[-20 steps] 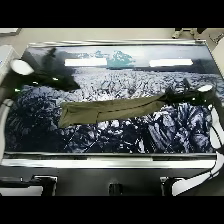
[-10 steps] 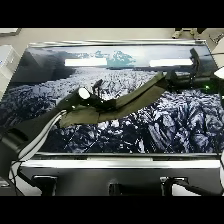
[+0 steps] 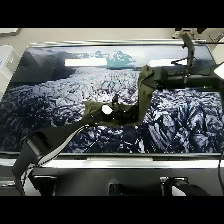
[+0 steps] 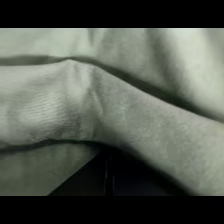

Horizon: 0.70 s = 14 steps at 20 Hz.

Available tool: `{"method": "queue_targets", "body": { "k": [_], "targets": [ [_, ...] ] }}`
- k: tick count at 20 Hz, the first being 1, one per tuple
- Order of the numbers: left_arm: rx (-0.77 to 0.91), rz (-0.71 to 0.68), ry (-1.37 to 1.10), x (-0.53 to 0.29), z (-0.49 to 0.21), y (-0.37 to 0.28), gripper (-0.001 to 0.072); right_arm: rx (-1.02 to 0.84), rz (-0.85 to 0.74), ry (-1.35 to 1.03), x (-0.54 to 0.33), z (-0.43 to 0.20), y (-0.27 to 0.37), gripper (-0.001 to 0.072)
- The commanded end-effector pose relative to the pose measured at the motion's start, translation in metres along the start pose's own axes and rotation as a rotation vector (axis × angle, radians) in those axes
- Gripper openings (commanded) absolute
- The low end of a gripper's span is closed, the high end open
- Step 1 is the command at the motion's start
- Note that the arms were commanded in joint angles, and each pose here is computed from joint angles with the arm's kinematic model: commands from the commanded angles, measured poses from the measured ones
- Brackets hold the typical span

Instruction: Fold the clothes and pants, and hang the long-sleeved shirts on hangers.

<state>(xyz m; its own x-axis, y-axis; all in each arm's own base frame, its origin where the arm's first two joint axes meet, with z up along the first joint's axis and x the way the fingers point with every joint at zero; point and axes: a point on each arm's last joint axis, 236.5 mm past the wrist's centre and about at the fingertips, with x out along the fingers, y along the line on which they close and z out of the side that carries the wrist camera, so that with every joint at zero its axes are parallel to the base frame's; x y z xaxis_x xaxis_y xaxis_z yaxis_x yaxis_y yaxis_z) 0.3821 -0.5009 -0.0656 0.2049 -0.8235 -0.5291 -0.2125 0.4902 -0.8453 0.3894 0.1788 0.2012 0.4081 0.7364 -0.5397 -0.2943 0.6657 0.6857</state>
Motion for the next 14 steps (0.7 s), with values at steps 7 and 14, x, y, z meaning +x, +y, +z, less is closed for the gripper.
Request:
{"method": "queue_targets", "body": {
  "k": [7, 14],
  "targets": [
    [0.45, 0.529, -0.152, -0.251, 0.162, 0.07, 0.0023, 0.034, 0.104, 0.085, 0.121, -0.027, 0.04, 0.0032],
    [0.446, 0.589, -0.422, -0.446, 0.184, 0.037, 0.0024, 0.282, 0.129, 0.251, 0.276, -0.116, 0.028, 0.0316]
  ]
}}
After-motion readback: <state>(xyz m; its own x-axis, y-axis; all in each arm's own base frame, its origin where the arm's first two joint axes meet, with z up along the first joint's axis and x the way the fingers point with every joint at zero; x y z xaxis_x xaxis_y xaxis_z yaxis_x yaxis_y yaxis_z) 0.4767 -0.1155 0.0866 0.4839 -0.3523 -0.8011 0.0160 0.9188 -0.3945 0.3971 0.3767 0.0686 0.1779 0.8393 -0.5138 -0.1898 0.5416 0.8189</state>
